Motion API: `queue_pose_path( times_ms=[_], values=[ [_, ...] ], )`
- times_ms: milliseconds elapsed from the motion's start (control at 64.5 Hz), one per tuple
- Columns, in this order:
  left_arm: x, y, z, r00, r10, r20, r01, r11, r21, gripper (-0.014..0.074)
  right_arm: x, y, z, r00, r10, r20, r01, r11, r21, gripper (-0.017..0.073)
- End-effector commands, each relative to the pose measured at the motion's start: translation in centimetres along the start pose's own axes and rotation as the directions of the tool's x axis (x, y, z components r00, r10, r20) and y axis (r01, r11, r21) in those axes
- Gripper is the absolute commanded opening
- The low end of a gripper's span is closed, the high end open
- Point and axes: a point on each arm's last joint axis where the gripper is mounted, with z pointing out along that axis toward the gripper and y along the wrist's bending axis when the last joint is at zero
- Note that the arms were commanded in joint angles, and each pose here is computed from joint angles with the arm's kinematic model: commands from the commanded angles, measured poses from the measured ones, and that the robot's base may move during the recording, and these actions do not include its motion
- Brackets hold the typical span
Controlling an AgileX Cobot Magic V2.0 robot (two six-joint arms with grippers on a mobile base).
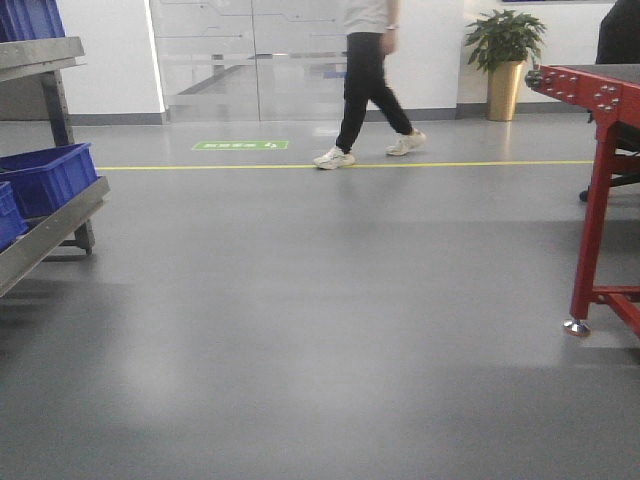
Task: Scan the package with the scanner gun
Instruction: 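Drive the base forward along the aisle toward the red table, then turn the base and pull up alongside the carpeted work table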
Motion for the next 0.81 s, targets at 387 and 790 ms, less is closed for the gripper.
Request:
queue_pose_path(
  times_ms=[387, 790],
  values=[
    [-0.28, 0.03, -0.05, 1.0, 0.0, 0.024, 0.0, 1.0, -0.005, -0.0111, -0.24, -0.02, -0.03, 1.0, -0.004, 0.023, 0.004, 1.0, 0.003, -0.0162],
    [-0.28, 0.03, -0.05, 1.0, 0.0, 0.024, 0.0, 1.0, -0.005, -0.0111, -0.24, -0.02, -0.03, 1.0, -0.004, 0.023, 0.004, 1.0, 0.003, -0.0162]
  ],
)
